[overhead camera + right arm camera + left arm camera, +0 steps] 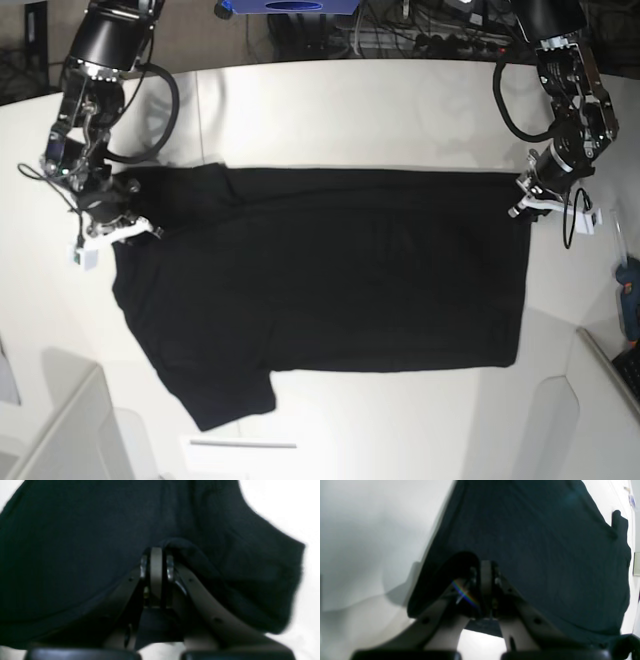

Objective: Fold the T-shirt properly
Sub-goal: 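Lift the shoulder edge with both grippers and fold it over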

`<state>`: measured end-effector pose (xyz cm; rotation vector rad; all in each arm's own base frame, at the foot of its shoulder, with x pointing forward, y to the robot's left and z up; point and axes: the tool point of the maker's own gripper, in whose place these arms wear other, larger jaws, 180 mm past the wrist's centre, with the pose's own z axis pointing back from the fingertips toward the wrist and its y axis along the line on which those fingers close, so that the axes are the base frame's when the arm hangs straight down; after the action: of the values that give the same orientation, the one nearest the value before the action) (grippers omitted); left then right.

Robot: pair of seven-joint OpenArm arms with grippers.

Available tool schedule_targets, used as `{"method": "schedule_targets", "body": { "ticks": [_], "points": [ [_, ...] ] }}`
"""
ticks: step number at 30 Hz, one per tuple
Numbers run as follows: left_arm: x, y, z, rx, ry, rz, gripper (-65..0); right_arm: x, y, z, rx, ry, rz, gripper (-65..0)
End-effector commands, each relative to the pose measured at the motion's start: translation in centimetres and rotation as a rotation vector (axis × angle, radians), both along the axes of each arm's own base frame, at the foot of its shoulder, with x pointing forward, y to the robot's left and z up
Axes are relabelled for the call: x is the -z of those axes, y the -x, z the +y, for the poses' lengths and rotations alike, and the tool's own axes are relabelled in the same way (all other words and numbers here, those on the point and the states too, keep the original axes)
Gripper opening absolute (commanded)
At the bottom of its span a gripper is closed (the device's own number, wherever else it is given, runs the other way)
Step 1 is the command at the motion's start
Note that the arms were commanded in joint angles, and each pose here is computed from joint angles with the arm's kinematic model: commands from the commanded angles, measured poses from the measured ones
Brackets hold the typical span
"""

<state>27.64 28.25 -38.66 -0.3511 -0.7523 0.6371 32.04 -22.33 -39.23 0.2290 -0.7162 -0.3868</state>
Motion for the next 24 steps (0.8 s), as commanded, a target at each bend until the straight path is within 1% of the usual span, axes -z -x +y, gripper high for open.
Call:
{"method": "schedule_targets", "body": {
  "ticks": [1,3,5,10,16,19,24],
  "points": [
    [-1.5,-1.1,0.8,-0.008,-0.022,-0.046,-65.0,-1.6,-1.3,-0.9,0.009,0.041,-0.055,-65.0],
    [-1.7,-1.5,0.9,-0.008,-0.021,-0.055,-65.0,-1.7,-1.5,-1.4,0.008,0.079,-0.050,-65.0],
    [-1.9,-1.9,0.8,-0.006,-0.020,-0.062,-65.0,-1.9,-1.7,-1.5,0.009,0.088,-0.056,-65.0],
    [-1.9,-2.5,0.8,-0.010,-0.009,-0.066,-65.0,-2.6,-2.5,-1.6,0.011,0.091,-0.075,-65.0],
    [-1.4,-3.1,0.9,-0.022,0.009,-0.057,-65.0,-1.5,-3.0,-1.4,0.016,0.062,-0.049,-65.0],
    [-1.5,-3.1,0.9,-0.021,0.008,-0.059,-65.0,-1.7,-3.5,-1.7,0.028,0.070,-0.080,-65.0],
    [-1.5,-3.1,1.1,-0.026,0.009,-0.059,-65.0,-2.1,-4.1,-1.6,0.028,0.068,-0.094,-65.0]
  ]
}}
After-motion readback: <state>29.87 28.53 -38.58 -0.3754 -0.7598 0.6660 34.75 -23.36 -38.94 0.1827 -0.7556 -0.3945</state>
